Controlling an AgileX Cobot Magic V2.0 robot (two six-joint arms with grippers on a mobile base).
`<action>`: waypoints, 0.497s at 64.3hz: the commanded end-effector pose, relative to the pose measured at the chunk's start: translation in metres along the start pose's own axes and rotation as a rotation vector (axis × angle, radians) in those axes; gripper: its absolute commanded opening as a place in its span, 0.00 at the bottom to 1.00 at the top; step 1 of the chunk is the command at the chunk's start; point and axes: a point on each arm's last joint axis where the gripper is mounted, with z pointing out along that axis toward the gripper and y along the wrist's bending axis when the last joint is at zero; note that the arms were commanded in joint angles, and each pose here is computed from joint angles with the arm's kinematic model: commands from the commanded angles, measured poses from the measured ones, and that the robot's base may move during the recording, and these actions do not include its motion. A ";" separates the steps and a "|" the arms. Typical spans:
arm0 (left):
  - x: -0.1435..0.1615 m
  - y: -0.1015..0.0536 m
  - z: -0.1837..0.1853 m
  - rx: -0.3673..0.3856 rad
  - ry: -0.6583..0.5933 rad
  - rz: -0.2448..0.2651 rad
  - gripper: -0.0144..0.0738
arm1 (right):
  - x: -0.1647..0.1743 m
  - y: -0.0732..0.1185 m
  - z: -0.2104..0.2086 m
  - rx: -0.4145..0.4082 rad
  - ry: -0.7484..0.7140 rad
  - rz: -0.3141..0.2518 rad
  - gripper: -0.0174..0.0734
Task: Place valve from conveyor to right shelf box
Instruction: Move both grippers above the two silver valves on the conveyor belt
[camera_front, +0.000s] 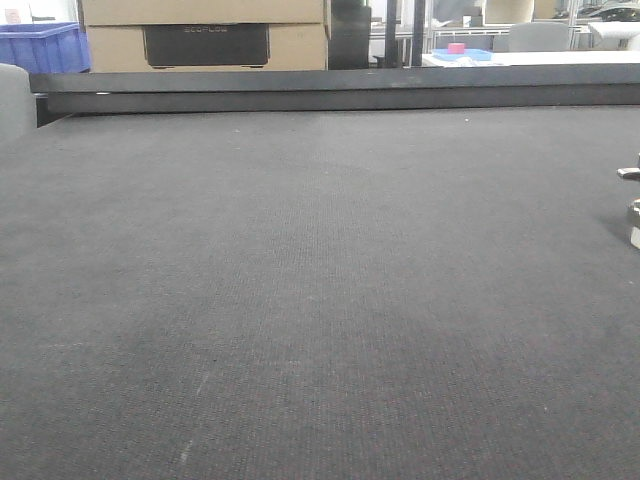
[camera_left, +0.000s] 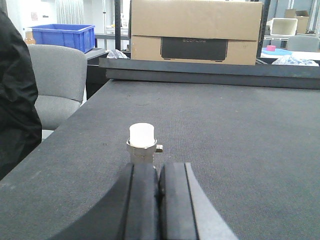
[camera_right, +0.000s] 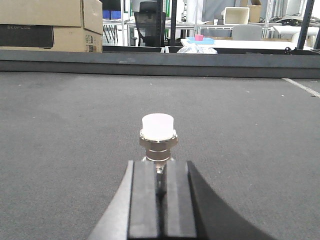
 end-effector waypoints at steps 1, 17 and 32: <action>-0.003 0.000 -0.001 0.006 -0.027 -0.014 0.04 | -0.002 0.000 0.000 -0.001 -0.027 -0.004 0.02; -0.003 0.000 -0.001 0.006 -0.027 -0.014 0.04 | -0.002 0.000 0.000 -0.001 -0.027 -0.004 0.02; -0.003 0.000 -0.001 0.006 -0.027 -0.014 0.04 | -0.002 0.000 0.000 -0.001 -0.027 -0.004 0.02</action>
